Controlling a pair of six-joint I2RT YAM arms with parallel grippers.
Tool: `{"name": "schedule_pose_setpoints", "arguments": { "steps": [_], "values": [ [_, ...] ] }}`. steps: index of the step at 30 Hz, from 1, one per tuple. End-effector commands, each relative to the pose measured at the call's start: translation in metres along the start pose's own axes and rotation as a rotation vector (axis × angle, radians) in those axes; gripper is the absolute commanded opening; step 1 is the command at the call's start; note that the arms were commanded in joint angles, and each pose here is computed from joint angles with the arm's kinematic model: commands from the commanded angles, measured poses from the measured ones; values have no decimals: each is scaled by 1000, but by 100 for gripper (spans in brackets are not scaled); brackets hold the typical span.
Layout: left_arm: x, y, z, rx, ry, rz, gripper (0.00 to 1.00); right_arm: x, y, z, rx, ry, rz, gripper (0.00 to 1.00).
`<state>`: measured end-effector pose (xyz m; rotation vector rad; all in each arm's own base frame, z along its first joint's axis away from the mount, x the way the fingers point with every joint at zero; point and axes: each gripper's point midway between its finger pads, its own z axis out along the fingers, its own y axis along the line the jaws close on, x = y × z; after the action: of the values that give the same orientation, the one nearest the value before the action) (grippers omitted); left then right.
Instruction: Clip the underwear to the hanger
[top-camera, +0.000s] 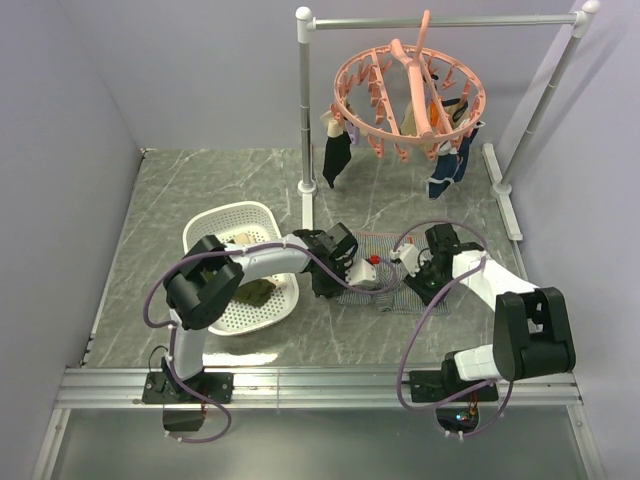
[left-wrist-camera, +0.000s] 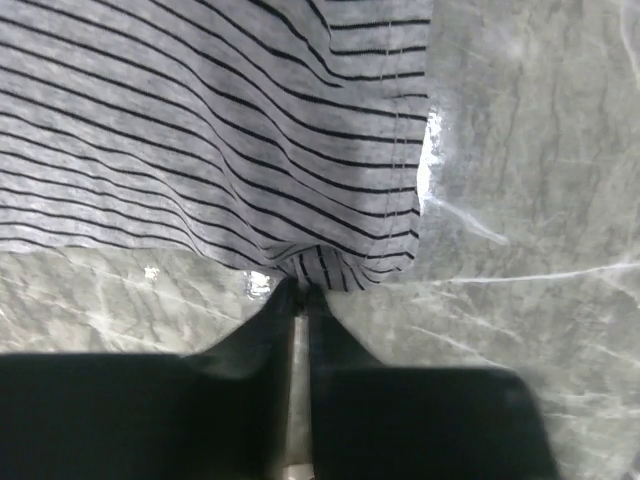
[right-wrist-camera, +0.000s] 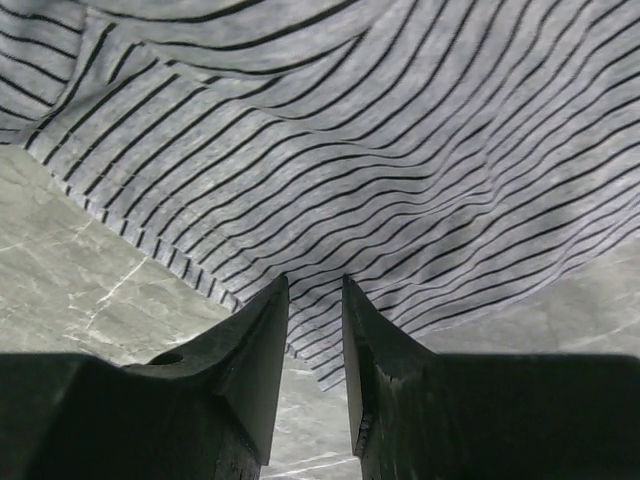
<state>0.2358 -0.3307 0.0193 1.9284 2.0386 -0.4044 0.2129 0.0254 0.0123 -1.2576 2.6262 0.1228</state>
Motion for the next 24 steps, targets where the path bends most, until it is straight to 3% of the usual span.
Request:
{"name": "schedule_pose_setpoints", "arguments": {
  "steps": [1, 12, 14, 16, 20, 24],
  "values": [
    [19, -15, 4, 57, 93, 5, 0, -4, -11, -9, 19, 11, -11, 35],
    [38, -78, -70, 299, 187, 83, 2, 10, -7, -25, -43, 59, -33, 35],
    [37, -85, -69, 342, 181, 99, 26, 12, -2, -31, -70, 66, -56, 35],
    [29, -82, -70, 338, 149, 82, 43, 7, -1, -38, -68, 45, -71, 35],
    [-4, -63, -87, 293, 6, 31, 47, -22, 8, -66, -79, -115, -76, 32],
    [-31, -35, -102, 253, -148, -125, 45, -53, 35, -74, -81, -231, -109, 27]
  ]
}}
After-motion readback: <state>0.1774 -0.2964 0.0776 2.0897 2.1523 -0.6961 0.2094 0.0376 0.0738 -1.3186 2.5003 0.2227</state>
